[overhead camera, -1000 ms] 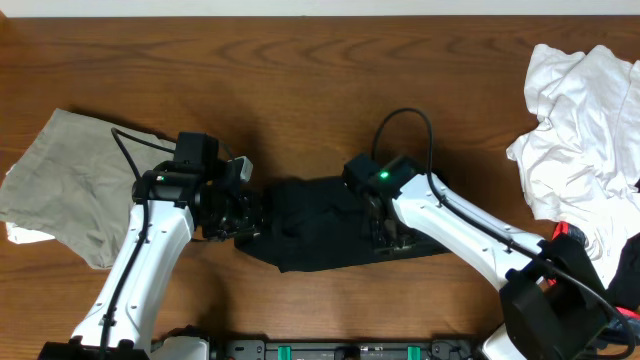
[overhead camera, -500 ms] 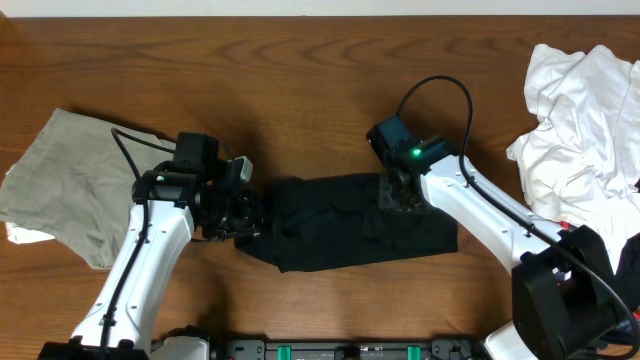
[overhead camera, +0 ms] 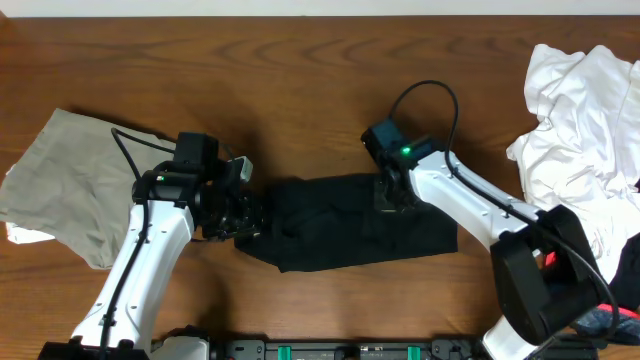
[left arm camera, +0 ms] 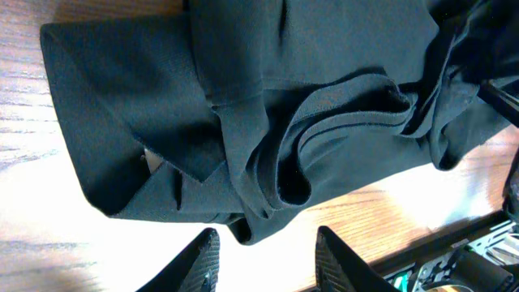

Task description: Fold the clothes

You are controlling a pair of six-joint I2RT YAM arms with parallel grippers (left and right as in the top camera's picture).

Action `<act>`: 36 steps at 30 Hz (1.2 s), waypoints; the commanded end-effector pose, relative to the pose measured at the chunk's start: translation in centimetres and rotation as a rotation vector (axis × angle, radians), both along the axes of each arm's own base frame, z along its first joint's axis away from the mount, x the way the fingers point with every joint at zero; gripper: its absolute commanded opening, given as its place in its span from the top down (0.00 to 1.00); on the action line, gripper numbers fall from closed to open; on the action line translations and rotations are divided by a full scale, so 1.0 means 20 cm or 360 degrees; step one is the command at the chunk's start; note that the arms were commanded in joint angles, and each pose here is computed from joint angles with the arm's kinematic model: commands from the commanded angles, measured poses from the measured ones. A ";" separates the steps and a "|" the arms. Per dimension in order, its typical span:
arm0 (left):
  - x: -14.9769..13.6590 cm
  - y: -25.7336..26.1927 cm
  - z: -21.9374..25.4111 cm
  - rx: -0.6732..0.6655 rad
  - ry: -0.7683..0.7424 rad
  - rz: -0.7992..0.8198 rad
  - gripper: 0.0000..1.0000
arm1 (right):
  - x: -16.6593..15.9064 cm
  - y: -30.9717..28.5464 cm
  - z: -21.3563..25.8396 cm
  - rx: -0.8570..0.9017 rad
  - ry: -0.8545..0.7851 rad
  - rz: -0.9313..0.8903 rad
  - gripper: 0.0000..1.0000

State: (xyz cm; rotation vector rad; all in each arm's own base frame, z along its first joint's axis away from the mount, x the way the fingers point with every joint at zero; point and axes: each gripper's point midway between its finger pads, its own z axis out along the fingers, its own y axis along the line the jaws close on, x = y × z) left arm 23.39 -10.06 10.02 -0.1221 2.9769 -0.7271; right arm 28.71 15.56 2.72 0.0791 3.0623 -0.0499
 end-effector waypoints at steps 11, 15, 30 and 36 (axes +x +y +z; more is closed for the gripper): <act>0.00 0.01 0.00 0.0023 -0.0017 -0.0020 0.61 | -0.13 0.30 0.09 0.0102 -0.0034 0.0458 0.97; 0.00 0.01 0.00 0.0023 -0.0016 -0.0020 0.61 | -0.15 0.27 0.06 0.0078 -0.0006 0.0458 0.60; 0.00 0.01 0.00 0.0023 -0.0017 -0.0020 0.61 | 0.16 0.12 0.24 0.0000 -0.0294 0.0318 0.59; 0.00 0.01 0.00 0.0023 -0.0016 -0.0020 0.61 | 0.22 0.13 0.20 0.0009 -0.0327 0.0321 0.67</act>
